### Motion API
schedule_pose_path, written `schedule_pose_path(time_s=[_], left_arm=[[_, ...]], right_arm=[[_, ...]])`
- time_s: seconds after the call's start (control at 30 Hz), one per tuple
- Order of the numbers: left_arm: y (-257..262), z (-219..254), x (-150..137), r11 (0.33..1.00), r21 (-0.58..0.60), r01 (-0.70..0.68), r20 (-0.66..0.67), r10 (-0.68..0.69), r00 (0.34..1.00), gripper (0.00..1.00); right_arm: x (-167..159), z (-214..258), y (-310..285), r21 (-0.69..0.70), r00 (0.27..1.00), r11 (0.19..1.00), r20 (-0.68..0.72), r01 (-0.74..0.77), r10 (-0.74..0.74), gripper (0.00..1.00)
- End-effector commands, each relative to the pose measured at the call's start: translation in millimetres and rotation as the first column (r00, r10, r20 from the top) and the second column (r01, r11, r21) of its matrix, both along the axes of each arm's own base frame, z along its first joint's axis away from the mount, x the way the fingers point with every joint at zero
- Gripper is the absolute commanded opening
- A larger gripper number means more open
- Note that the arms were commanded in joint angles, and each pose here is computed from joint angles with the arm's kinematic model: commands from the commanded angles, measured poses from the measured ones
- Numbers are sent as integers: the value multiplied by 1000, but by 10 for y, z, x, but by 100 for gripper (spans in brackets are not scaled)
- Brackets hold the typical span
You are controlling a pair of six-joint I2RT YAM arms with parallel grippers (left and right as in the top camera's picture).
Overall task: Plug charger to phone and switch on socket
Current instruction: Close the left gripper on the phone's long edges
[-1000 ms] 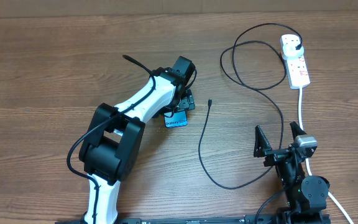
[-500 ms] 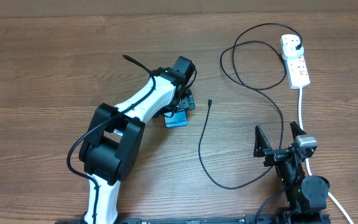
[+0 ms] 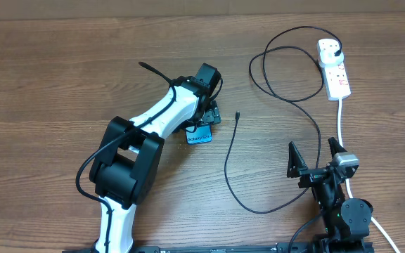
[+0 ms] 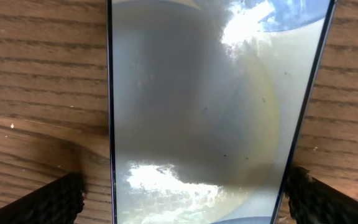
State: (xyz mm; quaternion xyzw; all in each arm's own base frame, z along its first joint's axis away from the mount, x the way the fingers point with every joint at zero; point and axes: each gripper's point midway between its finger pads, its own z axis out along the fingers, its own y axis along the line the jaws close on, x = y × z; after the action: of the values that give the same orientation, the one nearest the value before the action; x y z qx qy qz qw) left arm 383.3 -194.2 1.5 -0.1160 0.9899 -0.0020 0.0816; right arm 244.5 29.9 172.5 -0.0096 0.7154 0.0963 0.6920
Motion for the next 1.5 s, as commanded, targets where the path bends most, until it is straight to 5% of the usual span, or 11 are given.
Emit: schedule_pose_path(time_s=[0.0,1.47], left_arm=[[99,-178,-43,999,38,-14,-31,15,999,100],[95,-176,-18,999,37,-15,-20,16,1000,99]], right_arm=[[-3,-14,12,4,1000,1000,5,-5,5,100],[-3,-14,12,4,1000,1000,5,-5,5,100]])
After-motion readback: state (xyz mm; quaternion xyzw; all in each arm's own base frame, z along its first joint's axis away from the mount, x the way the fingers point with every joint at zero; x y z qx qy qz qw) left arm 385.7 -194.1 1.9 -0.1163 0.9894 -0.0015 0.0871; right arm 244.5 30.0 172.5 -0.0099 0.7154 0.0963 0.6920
